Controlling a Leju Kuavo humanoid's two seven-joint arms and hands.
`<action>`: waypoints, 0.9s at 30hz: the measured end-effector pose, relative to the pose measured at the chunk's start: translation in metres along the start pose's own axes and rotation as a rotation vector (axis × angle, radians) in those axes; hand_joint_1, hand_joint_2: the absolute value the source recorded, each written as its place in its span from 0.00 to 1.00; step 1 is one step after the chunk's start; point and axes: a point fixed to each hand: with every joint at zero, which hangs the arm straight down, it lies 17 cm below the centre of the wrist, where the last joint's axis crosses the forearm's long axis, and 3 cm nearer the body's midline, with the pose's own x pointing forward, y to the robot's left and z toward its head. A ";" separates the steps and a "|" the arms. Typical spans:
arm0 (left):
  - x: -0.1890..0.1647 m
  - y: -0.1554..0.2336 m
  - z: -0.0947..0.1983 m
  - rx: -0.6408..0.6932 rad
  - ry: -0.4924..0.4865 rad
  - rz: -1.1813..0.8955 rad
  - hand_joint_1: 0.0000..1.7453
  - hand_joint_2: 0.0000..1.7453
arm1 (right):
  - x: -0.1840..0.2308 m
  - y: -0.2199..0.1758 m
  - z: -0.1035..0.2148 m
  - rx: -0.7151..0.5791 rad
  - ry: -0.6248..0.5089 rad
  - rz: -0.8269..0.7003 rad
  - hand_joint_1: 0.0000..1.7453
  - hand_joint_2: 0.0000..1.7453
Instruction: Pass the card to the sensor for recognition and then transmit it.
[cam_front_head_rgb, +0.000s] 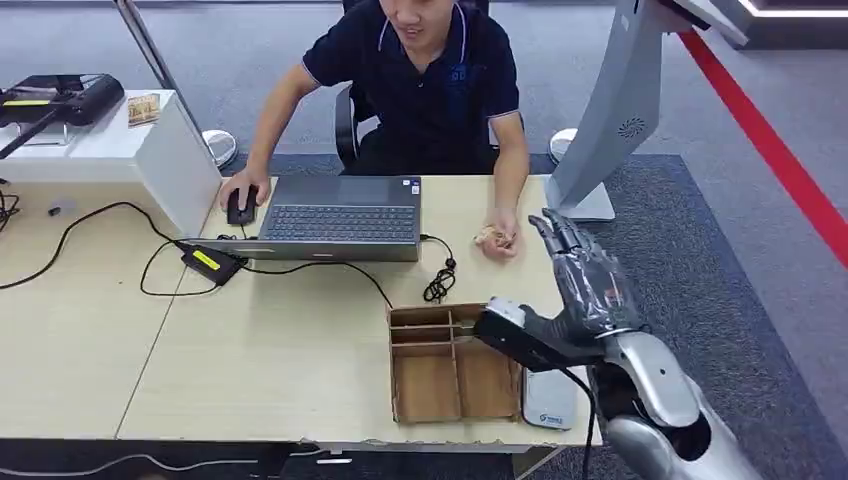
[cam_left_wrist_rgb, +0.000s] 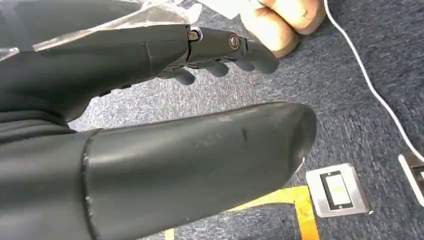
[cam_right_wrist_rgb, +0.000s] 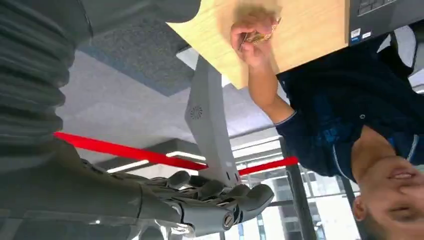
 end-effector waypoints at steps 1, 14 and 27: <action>0.000 0.000 0.000 0.000 0.000 0.001 0.00 0.00 | 0.004 0.000 0.001 0.005 -0.010 0.004 0.00 1.00; -0.002 0.001 0.000 0.001 0.012 0.002 0.00 0.00 | 0.044 0.010 0.014 0.064 -0.117 0.039 0.00 1.00; 0.004 0.004 0.000 0.004 0.007 -0.001 0.00 0.00 | 0.081 0.038 0.028 0.103 -0.201 0.002 0.00 1.00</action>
